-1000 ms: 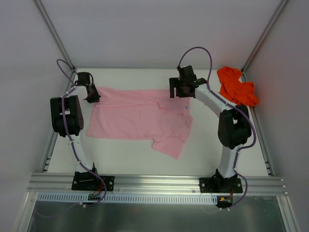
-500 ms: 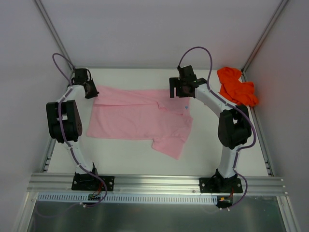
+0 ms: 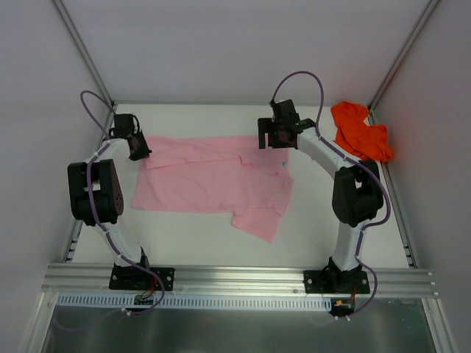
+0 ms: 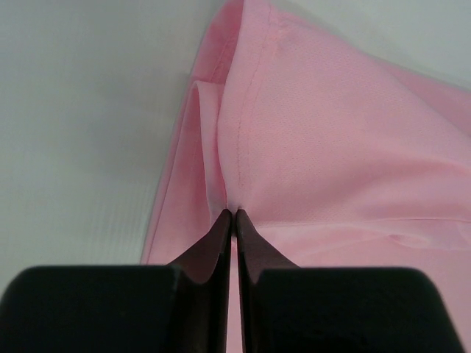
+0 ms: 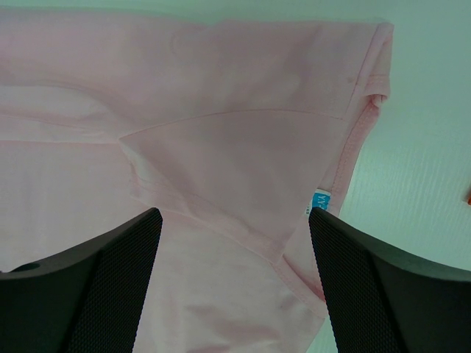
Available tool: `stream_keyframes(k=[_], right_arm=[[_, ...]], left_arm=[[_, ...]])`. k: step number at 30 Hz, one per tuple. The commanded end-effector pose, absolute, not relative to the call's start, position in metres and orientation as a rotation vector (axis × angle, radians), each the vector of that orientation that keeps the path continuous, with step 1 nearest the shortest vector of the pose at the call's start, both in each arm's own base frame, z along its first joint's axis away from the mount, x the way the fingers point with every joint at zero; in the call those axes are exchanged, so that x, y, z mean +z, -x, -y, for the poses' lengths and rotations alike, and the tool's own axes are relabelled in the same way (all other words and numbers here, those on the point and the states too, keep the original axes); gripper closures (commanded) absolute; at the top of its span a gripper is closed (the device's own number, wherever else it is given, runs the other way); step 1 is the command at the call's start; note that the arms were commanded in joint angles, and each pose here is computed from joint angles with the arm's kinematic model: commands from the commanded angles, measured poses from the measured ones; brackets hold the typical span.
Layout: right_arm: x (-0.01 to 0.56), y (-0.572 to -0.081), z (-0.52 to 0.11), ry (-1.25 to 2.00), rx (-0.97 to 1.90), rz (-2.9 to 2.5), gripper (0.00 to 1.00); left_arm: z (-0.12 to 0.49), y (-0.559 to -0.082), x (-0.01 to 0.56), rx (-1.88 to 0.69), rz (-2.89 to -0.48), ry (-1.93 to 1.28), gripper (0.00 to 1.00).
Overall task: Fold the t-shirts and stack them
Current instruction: Fold the flattened tshirt in 1/3 of the way
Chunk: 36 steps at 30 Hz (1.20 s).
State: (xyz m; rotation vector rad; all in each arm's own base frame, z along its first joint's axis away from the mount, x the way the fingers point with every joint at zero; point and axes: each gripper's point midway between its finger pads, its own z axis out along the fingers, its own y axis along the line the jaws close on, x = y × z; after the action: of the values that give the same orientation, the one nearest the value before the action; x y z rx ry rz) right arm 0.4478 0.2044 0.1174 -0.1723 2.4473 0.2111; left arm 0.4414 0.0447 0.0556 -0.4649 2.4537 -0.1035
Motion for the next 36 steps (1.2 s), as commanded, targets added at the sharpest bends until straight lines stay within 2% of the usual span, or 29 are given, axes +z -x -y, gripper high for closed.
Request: stream_keyframes(k=[1,9,10,11,12,16,21,36], right_arm=[[0.124,-0.453,-0.209,0.159,0.245,-2.43,0.16],[0.122,-0.452,-0.209,0.16,0.251,-2.435,0.16],[0.122,-0.452,-0.21,0.163,0.253,-2.435,0.16],[0.122,-0.452,-0.21,0.163,0.254,-2.433,0.16],[0.122,-0.452,-0.21,0.163,0.254,-2.433,0.16],[0.122,-0.453,-0.209,0.163,0.255,-2.432,0.16],[0.121,-0.453,-0.211,0.166,0.257,-2.432,0.16],[0.116,-0.452,-0.21,0.168,0.249,-2.447,0.16]], left_arm=[[-0.042,-0.445,0.092,-0.096,-2.36,0.395,1.0],[-0.044,-0.433,0.087,-0.074,-2.39,0.405,0.99],[-0.044,-0.432,0.086,-0.071,-2.393,0.409,0.97],[-0.044,-0.43,0.084,-0.071,-2.397,0.418,0.87],[-0.043,-0.429,0.084,-0.074,-2.397,0.42,0.84],[-0.042,-0.426,0.078,-0.082,-2.405,0.431,0.82],[-0.04,-0.427,0.072,-0.097,-2.411,0.44,1.0],[-0.039,-0.39,0.06,-0.075,-2.489,0.475,1.0]])
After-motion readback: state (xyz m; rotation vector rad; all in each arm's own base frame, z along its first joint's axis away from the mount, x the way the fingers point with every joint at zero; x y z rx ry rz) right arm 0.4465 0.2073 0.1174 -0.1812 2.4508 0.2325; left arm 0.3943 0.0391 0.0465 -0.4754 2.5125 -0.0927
